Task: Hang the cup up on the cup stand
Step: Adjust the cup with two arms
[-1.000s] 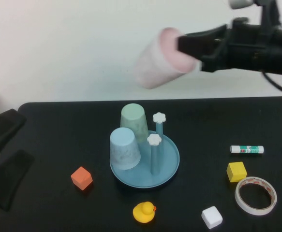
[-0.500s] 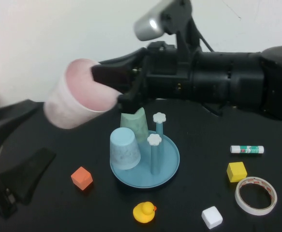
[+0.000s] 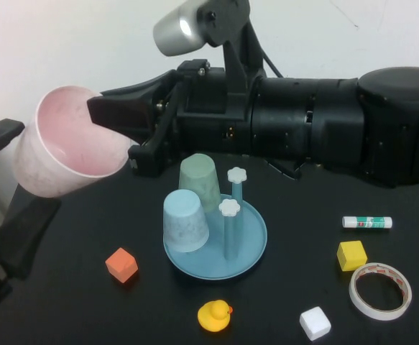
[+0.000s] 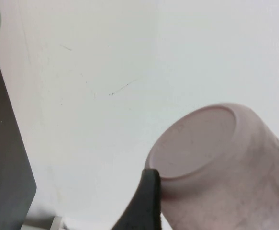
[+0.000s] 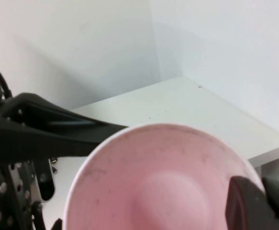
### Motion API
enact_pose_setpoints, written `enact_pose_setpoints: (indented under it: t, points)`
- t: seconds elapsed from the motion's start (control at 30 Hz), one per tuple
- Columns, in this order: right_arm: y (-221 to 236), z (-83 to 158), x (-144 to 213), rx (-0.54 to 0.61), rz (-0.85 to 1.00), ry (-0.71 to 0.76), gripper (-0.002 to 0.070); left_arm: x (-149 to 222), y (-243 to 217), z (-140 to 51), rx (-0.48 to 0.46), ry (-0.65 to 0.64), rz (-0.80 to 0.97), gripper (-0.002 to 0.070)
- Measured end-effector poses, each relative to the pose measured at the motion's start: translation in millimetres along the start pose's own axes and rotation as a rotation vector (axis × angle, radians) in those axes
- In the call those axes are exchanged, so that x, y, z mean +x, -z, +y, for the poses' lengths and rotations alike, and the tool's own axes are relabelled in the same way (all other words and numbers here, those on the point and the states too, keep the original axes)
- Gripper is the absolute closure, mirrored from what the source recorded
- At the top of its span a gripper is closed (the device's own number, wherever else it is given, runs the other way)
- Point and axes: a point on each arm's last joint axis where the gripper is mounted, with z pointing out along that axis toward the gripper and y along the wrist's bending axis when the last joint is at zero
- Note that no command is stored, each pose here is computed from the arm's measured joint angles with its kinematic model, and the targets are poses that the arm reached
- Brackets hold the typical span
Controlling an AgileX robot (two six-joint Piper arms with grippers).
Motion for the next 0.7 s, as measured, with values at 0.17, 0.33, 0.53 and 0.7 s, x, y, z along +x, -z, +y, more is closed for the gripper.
enact_pose_setpoints:
  t: [0.17, 0.33, 0.53, 0.7]
  points:
    - [-0.4, 1.7, -0.1, -0.01, -0.002, -0.005, 0.065, -0.4, 0.0, 0.0, 0.0, 0.004, -0.005, -0.0017]
    - [-0.3, 4.3, -0.3, -0.039, -0.004, -0.005, 0.0649, -1.3, 0.0, -0.1, 0.001, 0.017, -0.014, -0.0017]
    - [-2.9, 7.1, 2.9, -0.108, -0.003, 0.01, 0.0648, -3.0, 0.1, -0.3, 0.003, 0.021, -0.032, -0.0017]
    - [-10.2, 5.2, 9.6, -0.156, -0.001, -0.001, 0.0646, -4.9, 0.2, -0.3, 0.002, -0.012, -0.05, -0.0017]
